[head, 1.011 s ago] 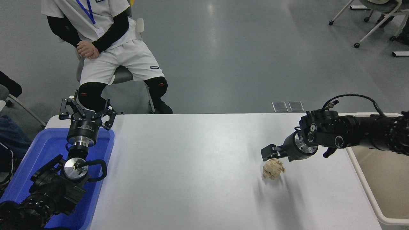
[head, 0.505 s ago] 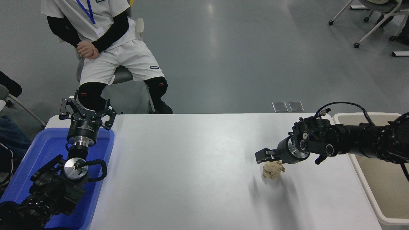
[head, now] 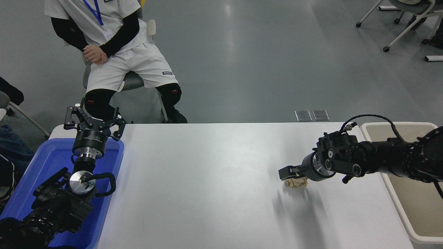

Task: Pick up paper ball place in dustbin

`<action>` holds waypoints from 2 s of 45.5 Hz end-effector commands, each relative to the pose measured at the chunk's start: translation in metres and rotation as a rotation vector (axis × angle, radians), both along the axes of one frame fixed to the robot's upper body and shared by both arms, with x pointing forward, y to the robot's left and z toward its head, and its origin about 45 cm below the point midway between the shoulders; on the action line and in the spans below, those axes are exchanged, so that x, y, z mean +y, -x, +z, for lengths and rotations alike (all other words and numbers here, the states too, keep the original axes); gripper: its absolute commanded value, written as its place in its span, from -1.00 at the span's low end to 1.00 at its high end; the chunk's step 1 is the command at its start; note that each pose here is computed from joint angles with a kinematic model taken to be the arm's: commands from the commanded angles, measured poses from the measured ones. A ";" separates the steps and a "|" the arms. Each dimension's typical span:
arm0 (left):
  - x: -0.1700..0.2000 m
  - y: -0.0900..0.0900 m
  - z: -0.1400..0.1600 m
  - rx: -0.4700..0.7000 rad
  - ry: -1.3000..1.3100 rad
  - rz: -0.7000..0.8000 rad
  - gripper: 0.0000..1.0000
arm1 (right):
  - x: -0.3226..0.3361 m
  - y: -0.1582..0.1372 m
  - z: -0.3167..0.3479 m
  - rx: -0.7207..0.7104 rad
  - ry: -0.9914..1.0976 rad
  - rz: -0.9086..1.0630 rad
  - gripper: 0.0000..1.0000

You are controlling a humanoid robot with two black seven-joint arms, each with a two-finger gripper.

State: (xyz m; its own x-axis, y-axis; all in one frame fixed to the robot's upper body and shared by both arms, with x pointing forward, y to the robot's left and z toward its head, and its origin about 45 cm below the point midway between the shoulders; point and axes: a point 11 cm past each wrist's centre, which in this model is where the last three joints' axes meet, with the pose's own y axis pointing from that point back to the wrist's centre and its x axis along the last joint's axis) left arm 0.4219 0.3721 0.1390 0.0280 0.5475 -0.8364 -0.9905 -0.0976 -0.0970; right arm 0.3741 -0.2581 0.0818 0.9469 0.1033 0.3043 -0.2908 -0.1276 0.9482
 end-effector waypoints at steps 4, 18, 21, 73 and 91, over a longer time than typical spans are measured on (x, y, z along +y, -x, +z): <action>0.000 0.000 0.000 0.000 0.000 0.000 0.98 | 0.000 -0.001 -0.002 -0.019 0.000 -0.002 1.00; 0.000 0.000 0.000 0.000 0.001 0.001 0.98 | -0.003 0.007 -0.011 -0.008 0.010 0.005 1.00; 0.000 0.000 0.000 0.000 0.001 0.001 0.98 | -0.003 0.008 -0.012 -0.008 0.011 0.007 1.00; 0.000 0.000 0.000 0.000 0.001 0.001 0.98 | -0.029 0.018 -0.020 0.002 0.077 -0.024 0.84; 0.000 0.000 0.000 0.000 0.001 0.001 0.98 | -0.022 0.035 -0.027 0.081 0.059 -0.010 0.98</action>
State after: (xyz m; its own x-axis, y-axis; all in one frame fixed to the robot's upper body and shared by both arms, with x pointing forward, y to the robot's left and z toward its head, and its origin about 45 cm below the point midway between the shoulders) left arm 0.4219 0.3722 0.1390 0.0278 0.5468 -0.8368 -0.9904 -0.0984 -0.0972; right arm 0.3494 -0.2828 0.0591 0.9581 0.1074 0.2655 -0.2602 -0.0603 0.9637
